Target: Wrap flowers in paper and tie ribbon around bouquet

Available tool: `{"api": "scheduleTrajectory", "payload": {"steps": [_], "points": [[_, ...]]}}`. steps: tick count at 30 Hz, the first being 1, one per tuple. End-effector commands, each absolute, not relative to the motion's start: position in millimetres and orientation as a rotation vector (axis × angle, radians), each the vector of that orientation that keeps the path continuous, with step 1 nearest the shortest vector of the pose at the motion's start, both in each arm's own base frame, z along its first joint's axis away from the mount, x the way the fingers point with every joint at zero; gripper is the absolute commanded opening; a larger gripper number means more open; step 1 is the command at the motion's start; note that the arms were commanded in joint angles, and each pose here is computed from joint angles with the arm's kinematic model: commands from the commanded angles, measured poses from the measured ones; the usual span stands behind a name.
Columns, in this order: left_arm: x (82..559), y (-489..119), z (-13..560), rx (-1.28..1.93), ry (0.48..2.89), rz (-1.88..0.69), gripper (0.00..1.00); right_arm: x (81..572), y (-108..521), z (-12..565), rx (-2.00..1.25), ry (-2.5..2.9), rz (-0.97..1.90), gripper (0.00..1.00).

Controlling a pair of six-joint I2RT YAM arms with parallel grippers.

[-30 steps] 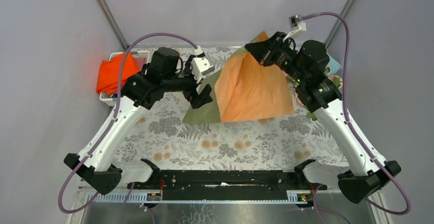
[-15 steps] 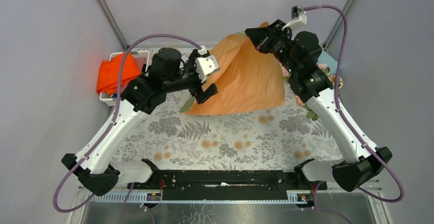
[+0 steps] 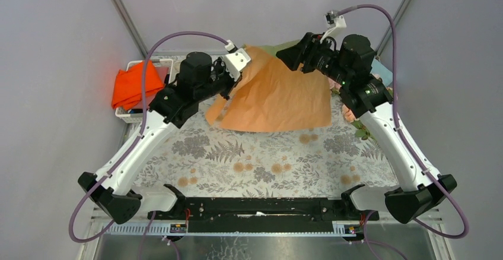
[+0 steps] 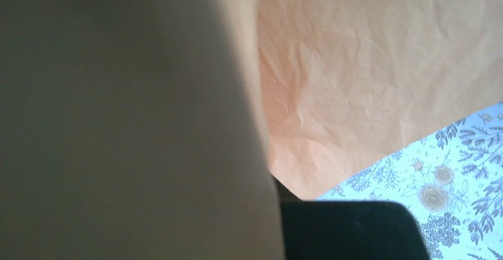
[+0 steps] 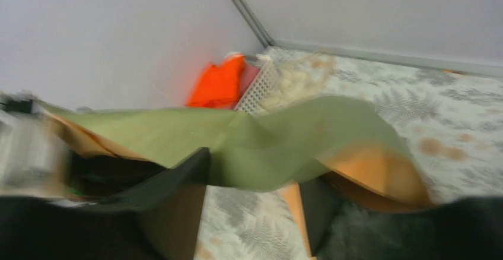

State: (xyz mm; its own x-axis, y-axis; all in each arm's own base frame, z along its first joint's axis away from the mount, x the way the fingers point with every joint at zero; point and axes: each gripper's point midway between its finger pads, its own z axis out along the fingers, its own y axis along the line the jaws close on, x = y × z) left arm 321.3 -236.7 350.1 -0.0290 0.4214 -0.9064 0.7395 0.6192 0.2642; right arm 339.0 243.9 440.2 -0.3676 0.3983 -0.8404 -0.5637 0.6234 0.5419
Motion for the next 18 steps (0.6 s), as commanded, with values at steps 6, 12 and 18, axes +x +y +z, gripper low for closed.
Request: {"api": "scheduleTrajectory", "payload": {"steps": [6,12,18], "points": [[345.3,-188.4,404.4,0.699,1.621,-0.107,0.00,321.6,181.3,347.0,-0.363,1.843,0.538,1.00],[345.8,-172.4,439.5,0.672,1.575,-0.017,0.00,323.3,138.1,321.4,-0.287,1.807,0.319,1.00],[325.4,-164.4,468.9,0.694,1.533,-0.029,0.00,340.2,100.9,293.3,-0.194,1.786,0.226,1.00]]}}
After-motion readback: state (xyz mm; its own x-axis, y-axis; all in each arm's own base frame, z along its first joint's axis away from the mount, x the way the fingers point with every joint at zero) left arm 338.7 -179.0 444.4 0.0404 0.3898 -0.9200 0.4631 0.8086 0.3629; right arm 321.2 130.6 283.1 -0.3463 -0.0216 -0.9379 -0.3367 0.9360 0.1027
